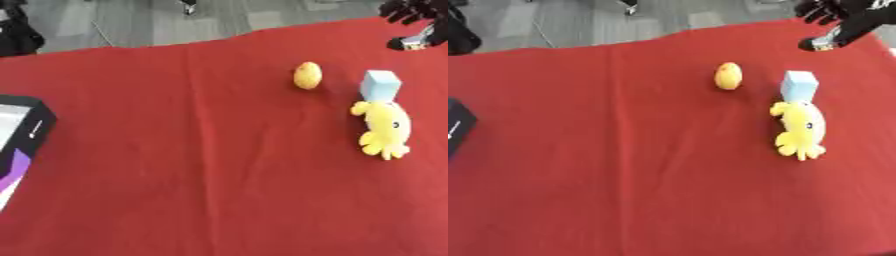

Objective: Pick up the objects with one hand, pass them to the other hand, and then place them into the box on the other side of the table.

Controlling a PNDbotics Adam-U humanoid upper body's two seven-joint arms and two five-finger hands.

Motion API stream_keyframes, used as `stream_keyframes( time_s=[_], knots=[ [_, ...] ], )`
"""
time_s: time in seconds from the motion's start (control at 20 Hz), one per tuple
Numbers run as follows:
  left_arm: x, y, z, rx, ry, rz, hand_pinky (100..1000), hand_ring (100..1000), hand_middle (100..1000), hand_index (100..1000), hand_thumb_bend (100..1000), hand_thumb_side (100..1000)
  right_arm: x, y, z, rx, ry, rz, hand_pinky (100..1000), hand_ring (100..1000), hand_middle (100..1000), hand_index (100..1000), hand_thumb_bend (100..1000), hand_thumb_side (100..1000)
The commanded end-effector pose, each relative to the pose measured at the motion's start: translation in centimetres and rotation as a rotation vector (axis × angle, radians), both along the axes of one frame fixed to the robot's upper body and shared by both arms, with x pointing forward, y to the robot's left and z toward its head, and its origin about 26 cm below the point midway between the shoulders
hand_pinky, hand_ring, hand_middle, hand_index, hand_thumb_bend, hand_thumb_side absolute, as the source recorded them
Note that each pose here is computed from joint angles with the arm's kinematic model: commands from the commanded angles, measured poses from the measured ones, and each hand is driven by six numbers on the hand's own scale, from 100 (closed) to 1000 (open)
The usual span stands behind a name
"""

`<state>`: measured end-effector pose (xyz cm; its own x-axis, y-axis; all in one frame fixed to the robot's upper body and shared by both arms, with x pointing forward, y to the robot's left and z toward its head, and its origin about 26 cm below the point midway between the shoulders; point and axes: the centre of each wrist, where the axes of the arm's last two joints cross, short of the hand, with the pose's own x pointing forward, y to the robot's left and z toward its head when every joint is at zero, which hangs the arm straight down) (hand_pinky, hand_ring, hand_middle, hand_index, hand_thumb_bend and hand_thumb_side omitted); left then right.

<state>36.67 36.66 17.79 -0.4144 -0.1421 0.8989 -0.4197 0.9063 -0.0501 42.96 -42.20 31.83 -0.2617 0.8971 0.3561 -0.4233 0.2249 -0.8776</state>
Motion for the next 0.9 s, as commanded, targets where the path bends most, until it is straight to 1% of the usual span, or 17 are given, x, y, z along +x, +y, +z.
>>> stream_keyframes(
  time_s=[0.05, 0.15, 0.2, 0.25, 0.4, 0.6, 0.7, 0.9],
  knots=[
    [-0.23, 0.74, 1.64, 0.037, -0.035, 0.011, 828, 769, 784, 827, 776, 603, -0.78, -1.03, 1.64, -0.084, -0.015, -0.032, 968, 960, 938, 948, 331, 180],
    [-0.24, 0.72, 1.73, 0.037, -0.039, 0.010, 827, 769, 784, 827, 776, 603, -0.81, -1.11, 1.55, -0.113, -0.014, -0.035, 968, 959, 937, 945, 330, 173],
    [-0.24, 0.71, 1.77, 0.038, -0.040, 0.009, 827, 770, 784, 827, 775, 603, -0.87, -1.12, 1.54, -0.132, -0.014, -0.036, 969, 961, 936, 943, 352, 159],
    [-0.25, 0.70, 1.80, 0.039, -0.041, 0.009, 828, 770, 784, 827, 774, 603, -0.93, -1.13, 1.56, -0.151, -0.014, -0.038, 968, 960, 934, 943, 356, 164],
    [-0.25, 0.65, 1.87, 0.039, -0.043, 0.007, 827, 770, 784, 827, 772, 604, -1.04, -1.11, 1.63, -0.191, -0.018, -0.044, 968, 960, 932, 940, 377, 135],
    [-0.24, 0.63, 1.88, 0.040, -0.042, 0.005, 827, 769, 785, 826, 770, 603, -1.01, -1.30, 1.09, -0.243, 0.001, -0.056, 970, 964, 930, 942, 398, 123],
    [-0.24, 0.65, 1.94, 0.040, -0.044, 0.005, 827, 769, 785, 826, 768, 603, -0.98, -1.49, 0.86, -0.269, 0.010, -0.064, 971, 963, 919, 943, 422, 101],
    [-0.24, 0.66, 1.99, 0.040, -0.045, 0.005, 826, 769, 784, 826, 767, 604, -1.05, -1.78, 0.95, -0.312, 0.012, -0.081, 973, 966, 920, 949, 462, 101]
  ],
)
